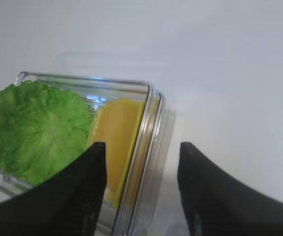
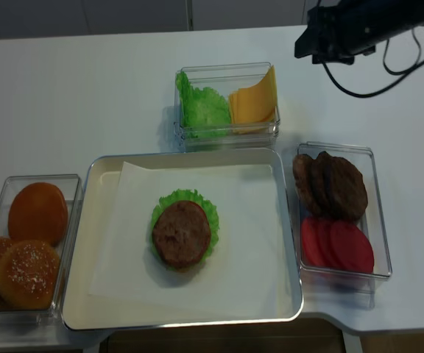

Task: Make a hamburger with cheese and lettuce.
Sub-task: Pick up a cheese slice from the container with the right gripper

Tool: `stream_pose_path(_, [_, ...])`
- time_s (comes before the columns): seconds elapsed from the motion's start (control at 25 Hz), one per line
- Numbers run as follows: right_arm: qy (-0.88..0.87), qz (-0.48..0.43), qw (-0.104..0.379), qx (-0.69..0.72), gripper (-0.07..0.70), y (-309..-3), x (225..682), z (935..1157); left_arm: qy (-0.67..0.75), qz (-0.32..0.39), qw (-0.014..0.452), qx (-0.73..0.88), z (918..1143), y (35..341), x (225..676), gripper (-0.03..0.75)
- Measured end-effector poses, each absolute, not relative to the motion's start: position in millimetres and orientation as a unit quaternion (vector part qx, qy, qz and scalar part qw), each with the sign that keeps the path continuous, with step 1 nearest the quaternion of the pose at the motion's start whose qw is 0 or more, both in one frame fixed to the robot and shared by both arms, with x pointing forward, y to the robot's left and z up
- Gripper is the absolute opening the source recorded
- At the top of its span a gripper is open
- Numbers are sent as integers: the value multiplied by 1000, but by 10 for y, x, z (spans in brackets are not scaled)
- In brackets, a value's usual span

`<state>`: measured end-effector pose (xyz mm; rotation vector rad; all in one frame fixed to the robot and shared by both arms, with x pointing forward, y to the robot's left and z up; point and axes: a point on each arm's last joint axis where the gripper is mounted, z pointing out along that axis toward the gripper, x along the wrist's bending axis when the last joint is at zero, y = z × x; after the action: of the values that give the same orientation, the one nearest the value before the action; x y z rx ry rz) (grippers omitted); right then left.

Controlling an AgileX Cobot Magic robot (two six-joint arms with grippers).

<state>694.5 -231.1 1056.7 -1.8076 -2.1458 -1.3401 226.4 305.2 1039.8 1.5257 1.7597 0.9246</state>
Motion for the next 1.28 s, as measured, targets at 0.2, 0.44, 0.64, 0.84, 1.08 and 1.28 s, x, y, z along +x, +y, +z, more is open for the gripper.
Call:
stream_pose_path(0.2, [-698, -434, 33, -568, 350, -2135, 7198, 10358, 667, 351, 313, 578, 10398, 3052, 2264, 344])
stream_pose_path(0.44, [-707, -429, 43, -561, 339, -1968, 7247, 10197, 667, 351, 313, 578, 10398, 3052, 2264, 344])
stream_pose_path(0.64, [-705, -429, 47, -563, 337, -1955, 7273, 10120, 667, 351, 313, 578, 10398, 3052, 2264, 344])
stream_pose_path(0.84, [-702, -432, 43, -565, 333, -1958, 7291, 10104, 667, 351, 313, 578, 10398, 3052, 2264, 344])
stream_pose_path(1.08, [-703, -433, 37, -563, 224, -1934, 7303, 10084, 667, 351, 313, 578, 10398, 3052, 2264, 344])
stream_pose_path(1.28, [-703, -434, 37, -563, 192, -1923, 7302, 10085, 667, 351, 313, 578, 10398, 3052, 2264, 344])
